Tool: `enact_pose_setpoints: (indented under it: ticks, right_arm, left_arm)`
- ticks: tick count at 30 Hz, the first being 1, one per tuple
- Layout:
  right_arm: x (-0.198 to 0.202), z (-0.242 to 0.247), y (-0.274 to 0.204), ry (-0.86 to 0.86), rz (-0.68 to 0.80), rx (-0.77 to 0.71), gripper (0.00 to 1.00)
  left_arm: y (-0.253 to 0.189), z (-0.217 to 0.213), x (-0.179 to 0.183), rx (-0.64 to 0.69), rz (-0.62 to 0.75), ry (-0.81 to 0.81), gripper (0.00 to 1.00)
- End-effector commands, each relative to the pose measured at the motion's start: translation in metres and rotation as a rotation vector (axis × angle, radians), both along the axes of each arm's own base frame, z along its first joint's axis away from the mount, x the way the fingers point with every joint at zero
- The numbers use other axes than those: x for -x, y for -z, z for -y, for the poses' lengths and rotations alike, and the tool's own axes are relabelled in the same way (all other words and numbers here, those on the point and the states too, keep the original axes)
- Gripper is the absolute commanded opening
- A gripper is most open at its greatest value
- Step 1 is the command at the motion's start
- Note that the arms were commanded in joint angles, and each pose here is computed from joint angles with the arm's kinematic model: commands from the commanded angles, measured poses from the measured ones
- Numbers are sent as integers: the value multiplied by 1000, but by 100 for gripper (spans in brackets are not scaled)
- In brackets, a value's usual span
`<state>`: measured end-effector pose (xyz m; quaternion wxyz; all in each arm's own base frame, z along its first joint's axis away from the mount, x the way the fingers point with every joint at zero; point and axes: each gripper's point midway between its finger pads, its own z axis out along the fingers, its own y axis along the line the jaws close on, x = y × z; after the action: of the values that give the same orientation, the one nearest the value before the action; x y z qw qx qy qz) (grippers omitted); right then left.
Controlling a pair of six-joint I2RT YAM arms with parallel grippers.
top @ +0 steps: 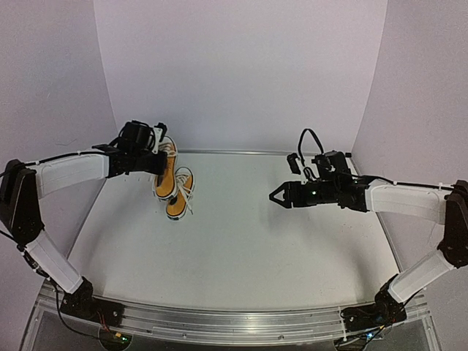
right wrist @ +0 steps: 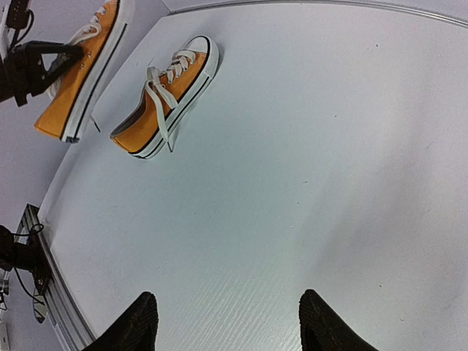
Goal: Tie the shoes
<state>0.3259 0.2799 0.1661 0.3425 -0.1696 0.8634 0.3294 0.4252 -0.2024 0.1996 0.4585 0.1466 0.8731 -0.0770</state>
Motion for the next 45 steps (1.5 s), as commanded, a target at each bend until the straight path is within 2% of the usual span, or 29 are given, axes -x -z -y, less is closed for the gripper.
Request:
enact_pose_setpoints:
  ticks: [1,6,12,20,30,32,35,37,39,40,41,45]
  right_arm:
    - [-12,-10,-21,-11,49,-44,62]
    - [-14,-15,-19,-27,32,-53,62]
    - [-14,-16,-17,-29,22,-57,62]
    - [-14,-19,-18,-36,12,-68,62]
    - [-14,-20,-16,-39,5,-66,62]
    - [-15,-20,-15,-40,3,-66,62]
    - [-14,-22,-13,-49,-5,-68,62]
    - [-14,-23,-11,-54,-10,-68,62]
    - [-14,-24,-10,-57,-13,-69,62]
    - [-15,-24,-10,-58,-11,-70,62]
    - [-15,-25,-11,-60,-9,-70,63]
    - [-19,-30,-14,-74,11,-83,63]
  left_arm:
    - [-12,-48,-17,-55,53,20,0]
    - [31,-62,-35,-141,-23,37,0]
    - [68,-43,-46,-185,13,186,0]
    - [85,-38,-72,-243,4,207,0]
    - [101,-40,-82,-289,-9,209,1]
    - [105,-41,-84,-295,-9,199,13]
    - [103,-48,-85,-289,-20,144,40]
    - [94,-51,-82,-250,-38,97,54]
    - [75,-52,-77,-195,-40,58,76]
    - [66,-51,-73,-153,-40,38,95]
    - [53,-50,-69,-117,-30,28,99]
    - [13,-39,-49,47,-23,24,99]
